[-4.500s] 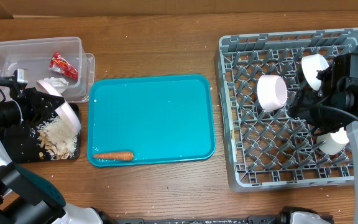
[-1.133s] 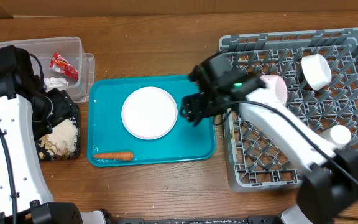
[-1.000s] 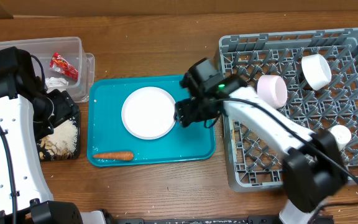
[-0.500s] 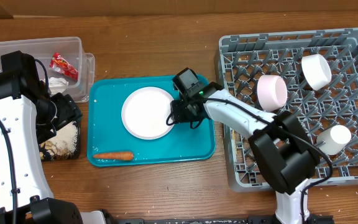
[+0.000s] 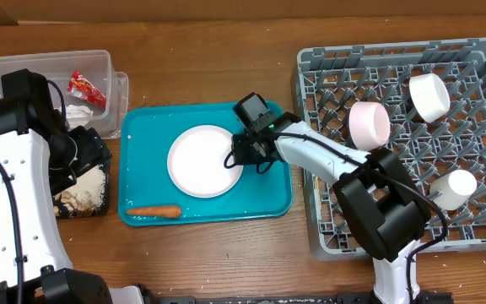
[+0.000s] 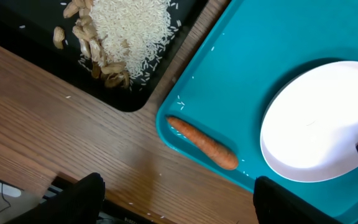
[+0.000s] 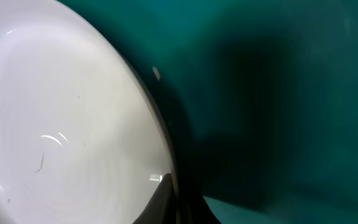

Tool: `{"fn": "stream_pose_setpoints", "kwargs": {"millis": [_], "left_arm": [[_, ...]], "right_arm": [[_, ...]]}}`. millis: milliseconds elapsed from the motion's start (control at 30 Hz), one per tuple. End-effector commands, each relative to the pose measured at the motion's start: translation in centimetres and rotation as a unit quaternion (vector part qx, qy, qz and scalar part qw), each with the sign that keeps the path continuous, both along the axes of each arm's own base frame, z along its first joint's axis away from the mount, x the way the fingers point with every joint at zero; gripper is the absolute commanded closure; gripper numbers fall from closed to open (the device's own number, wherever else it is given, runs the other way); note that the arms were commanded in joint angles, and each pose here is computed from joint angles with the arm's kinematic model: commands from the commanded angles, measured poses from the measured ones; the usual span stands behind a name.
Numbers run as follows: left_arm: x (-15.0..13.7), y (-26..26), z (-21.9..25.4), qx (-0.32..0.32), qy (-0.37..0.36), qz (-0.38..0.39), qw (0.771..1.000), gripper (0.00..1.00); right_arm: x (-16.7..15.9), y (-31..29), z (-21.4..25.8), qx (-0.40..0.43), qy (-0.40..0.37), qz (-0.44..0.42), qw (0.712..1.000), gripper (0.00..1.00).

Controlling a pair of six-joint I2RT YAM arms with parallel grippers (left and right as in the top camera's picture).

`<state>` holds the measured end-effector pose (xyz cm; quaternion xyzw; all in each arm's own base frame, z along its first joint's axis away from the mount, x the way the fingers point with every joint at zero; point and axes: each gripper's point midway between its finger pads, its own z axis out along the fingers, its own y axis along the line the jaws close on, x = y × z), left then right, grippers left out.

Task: Sort waste into correct bins and load items into the dishwasher
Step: 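Lift the plate and carry it to the rack's upper right with right gripper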

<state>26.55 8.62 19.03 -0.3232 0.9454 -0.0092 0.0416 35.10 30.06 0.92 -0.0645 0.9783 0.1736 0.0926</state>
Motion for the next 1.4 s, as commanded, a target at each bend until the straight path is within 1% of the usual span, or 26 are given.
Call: {"fn": "stream_pose_setpoints", "kwargs": {"millis": [0,100,200,367,467,500,567,667,733,867,933,1000,1033,1067,1267,1367], "left_arm": [[-0.3,-0.1,0.1,0.000,-0.002,0.004,1.000,0.21],[-0.3,-0.1,0.1,0.000,-0.002,0.004,1.000,0.21],[-0.3,-0.1,0.1,0.001,-0.003,0.004,1.000,0.21],[-0.2,0.0,0.1,0.001,-0.005,0.004,1.000,0.21],[-0.1,0.0,0.1,0.002,-0.007,0.004,1.000,0.21],[-0.1,0.0,0.1,0.002,-0.007,0.004,1.000,0.21],[0.0,0.0,0.1,0.002,-0.008,0.004,1.000,0.21],[0.0,0.0,0.1,0.003,-0.009,0.004,1.000,0.21],[0.1,0.1,0.1,0.003,-0.010,0.004,1.000,0.21],[0.1,0.1,0.1,0.003,-0.010,0.004,1.000,0.21],[0.1,0.1,0.1,0.003,-0.011,0.004,1.000,0.21],[0.1,0.1,0.1,0.003,-0.011,0.004,1.000,0.21],[0.1,0.1,0.1,0.003,-0.011,0.004,1.000,0.21],[0.1,0.1,0.1,0.003,-0.011,0.004,1.000,0.21],[0.1,0.1,0.1,0.003,-0.010,0.004,1.000,0.21],[0.1,0.0,0.1,0.002,-0.010,0.004,1.000,0.21]], "right_arm": [[0.3,-0.9,0.1,-0.010,0.003,-0.007,1.000,0.96],[1.3,-2.3,2.3,-0.009,0.000,-0.022,1.000,0.96],[2.7,-3.8,6.2,-0.005,-0.028,-0.013,0.999,0.96],[4.9,-8.8,15.0,-0.048,-0.118,-0.045,0.991,0.96],[5.2,-11.8,20.0,-0.074,-0.180,-0.051,0.980,0.96],[5.1,-14.1,22.6,-0.098,-0.217,-0.073,0.968,0.96],[5.1,-17.3,25.6,-0.137,-0.262,-0.111,0.949,0.96],[4.8,-21.8,29.0,-0.200,-0.311,-0.176,0.912,0.96],[4.3,-25.1,31.0,-0.251,-0.335,-0.221,0.881,0.96],[3.0,-30.7,33.4,-0.361,-0.350,-0.297,0.812,0.96],[2.0,-33.4,34.6,-0.410,-0.354,-0.347,0.765,0.96],[0.7,-35.8,36.0,-0.450,-0.362,-0.402,0.711,0.96],[0.3,-36.7,36.4,-0.463,-0.362,-0.417,0.693,0.96],[0.1,-37.3,36.5,-0.471,-0.360,-0.425,0.684,0.96],[-0.7,-41.5,35.3,-0.481,-0.330,-0.480,0.655,0.96],[-0.5,-42.8,33.3,-0.482,-0.310,-0.485,0.660,0.96]]}}
